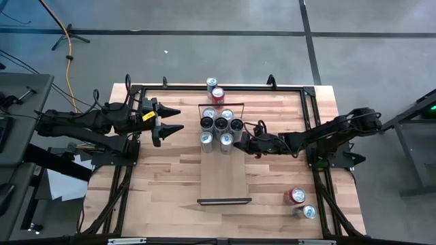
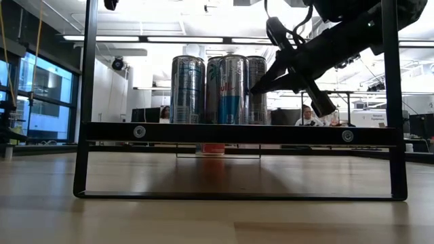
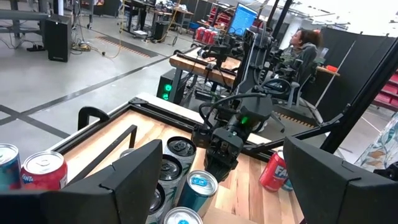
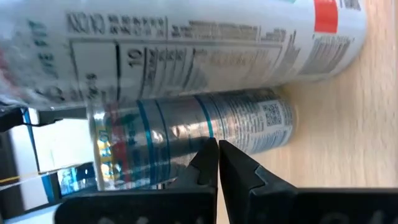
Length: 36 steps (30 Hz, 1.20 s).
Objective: Place canned beverage on shelf
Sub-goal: Put the top right blue soda can on the shelf aligned with the other blue soda can
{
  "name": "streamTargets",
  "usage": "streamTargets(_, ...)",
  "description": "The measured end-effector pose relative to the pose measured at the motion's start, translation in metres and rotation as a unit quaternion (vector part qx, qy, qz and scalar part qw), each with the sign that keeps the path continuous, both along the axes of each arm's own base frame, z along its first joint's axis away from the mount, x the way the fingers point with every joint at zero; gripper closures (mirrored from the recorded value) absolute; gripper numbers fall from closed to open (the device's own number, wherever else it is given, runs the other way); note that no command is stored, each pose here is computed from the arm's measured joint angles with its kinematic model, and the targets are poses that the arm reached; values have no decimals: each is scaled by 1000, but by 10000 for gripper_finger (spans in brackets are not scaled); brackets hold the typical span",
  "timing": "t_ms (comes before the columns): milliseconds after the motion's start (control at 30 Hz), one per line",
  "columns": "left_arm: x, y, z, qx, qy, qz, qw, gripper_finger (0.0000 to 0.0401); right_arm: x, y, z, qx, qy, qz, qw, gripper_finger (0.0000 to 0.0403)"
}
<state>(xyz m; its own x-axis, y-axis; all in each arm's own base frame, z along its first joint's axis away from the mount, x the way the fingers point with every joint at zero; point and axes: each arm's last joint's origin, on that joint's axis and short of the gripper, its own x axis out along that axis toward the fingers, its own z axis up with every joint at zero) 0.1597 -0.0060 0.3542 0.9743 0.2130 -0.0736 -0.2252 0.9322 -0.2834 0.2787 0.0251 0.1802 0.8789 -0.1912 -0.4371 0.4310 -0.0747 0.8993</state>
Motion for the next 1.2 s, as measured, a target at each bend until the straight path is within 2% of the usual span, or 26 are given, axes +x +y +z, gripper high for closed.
streamTargets(533,0,0,0,0,1,0,1000,107,8,0,13,-17,-7,-5,1000,403)
streamTargets(1200,0,0,0,0,1,0,1000,107,8,-1,13,-9,-6,-15,1000,403)
